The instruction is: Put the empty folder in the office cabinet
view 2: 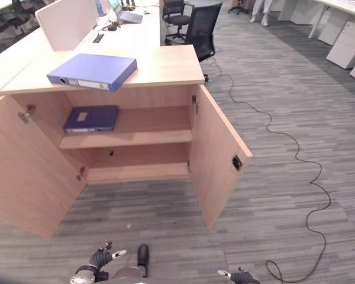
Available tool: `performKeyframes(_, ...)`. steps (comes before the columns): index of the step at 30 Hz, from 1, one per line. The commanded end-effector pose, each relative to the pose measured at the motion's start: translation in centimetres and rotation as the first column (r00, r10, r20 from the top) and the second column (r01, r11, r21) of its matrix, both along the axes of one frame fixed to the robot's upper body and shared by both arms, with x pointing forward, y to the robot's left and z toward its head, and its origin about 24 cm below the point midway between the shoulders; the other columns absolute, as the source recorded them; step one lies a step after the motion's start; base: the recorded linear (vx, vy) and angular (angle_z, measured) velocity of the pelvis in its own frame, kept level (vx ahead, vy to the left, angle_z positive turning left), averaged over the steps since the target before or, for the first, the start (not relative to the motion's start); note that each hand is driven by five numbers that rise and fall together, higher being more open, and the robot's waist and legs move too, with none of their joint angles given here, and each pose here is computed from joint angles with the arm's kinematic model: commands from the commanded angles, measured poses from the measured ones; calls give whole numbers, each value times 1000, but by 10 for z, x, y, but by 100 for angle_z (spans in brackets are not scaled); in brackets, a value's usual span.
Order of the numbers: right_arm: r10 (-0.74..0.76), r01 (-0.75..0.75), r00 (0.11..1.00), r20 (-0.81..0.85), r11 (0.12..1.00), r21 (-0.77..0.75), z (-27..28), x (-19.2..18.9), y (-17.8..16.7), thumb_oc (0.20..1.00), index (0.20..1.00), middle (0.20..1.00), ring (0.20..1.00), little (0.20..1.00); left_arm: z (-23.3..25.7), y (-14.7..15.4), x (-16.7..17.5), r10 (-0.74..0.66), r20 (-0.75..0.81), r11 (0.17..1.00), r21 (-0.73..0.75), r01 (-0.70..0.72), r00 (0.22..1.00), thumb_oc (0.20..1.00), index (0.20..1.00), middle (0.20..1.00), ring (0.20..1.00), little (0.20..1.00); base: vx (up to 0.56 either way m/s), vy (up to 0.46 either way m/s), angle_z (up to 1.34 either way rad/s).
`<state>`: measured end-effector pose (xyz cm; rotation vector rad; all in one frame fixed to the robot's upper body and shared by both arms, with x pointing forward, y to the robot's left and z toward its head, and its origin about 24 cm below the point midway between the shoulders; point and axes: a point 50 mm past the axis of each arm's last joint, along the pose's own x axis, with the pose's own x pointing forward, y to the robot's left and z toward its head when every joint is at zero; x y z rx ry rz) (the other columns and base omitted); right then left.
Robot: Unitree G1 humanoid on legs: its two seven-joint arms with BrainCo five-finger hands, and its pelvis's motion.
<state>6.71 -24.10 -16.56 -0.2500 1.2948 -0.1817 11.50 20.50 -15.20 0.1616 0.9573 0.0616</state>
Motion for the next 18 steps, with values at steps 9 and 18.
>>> performKeyframes(9, 33, -34, 997, 71, 999, 12, 5, 32, 5, 1000, 1000, 1000, 1000, 1000, 26, -21, 48, -155, 210, 985, -36, 166, 965, 1000, 1000, 1000, 1000, 1000, 195, 286, -3)
performKeyframes(18, 64, -66, 990, 128, 998, 14, 9, 49, 9, 1000, 1000, 1000, 1000, 1000, 27, -28, 43, -224, 206, 969, -62, 241, 953, 1000, 1000, 1000, 1000, 1000, 193, 94, 23)
